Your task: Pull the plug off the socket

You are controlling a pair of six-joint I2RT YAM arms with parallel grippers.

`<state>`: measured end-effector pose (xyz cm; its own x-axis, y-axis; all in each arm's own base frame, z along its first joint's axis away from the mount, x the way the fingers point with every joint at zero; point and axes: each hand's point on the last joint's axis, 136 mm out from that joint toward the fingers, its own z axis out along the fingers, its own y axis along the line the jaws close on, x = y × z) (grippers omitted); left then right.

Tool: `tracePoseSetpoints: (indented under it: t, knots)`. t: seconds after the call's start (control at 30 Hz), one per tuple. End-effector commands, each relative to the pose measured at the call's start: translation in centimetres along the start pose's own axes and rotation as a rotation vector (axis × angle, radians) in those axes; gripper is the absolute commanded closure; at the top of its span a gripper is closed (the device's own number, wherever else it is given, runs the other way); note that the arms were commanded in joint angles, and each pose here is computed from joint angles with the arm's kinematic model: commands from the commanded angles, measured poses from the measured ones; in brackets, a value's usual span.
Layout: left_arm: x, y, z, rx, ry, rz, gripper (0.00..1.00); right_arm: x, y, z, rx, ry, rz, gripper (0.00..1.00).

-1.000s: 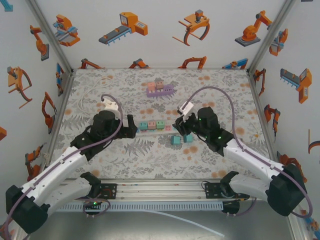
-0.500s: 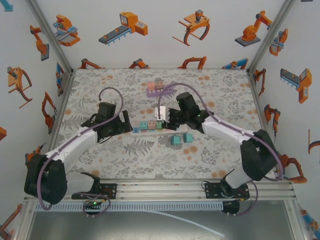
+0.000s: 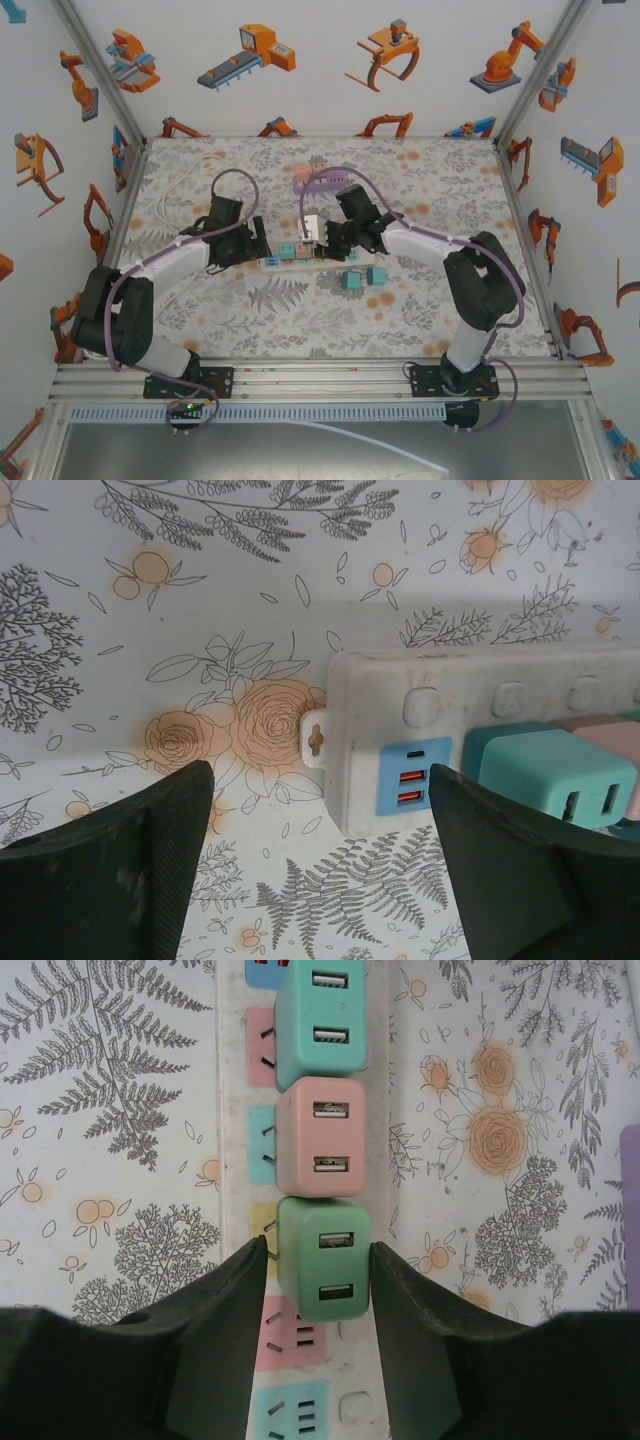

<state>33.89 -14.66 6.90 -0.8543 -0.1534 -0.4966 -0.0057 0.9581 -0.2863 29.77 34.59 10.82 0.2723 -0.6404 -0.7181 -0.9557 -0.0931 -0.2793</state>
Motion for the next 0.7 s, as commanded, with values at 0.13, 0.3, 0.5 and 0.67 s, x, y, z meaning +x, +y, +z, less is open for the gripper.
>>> tracePoseSetpoints:
  t: [0.13, 0.3, 0.5, 0.67]
  knots:
    - [0.4, -0.3, 0.9, 0.015, 0.037, 0.025, 0.27, -0.2, -0.5, 0.6, -0.012, 0.004, -0.011, 0.61]
    - [0.8, 0.4, 1.1, -0.015, 0.047, 0.043, 0.3, -0.1, -1.0, 0.6, 0.003, 0.02, -0.013, 0.67]
    - [1.7, 1.3, 1.4, -0.062, 0.071, 0.07, 0.31, -1.1, -1.2, 0.4, -0.007, -0.008, 0.013, 0.75]
    - [2.4, 1.5, 1.4, -0.082, 0.095, 0.118, 0.31, -1.6, -1.3, 0.0, -0.002, -0.02, 0.017, 0.82]
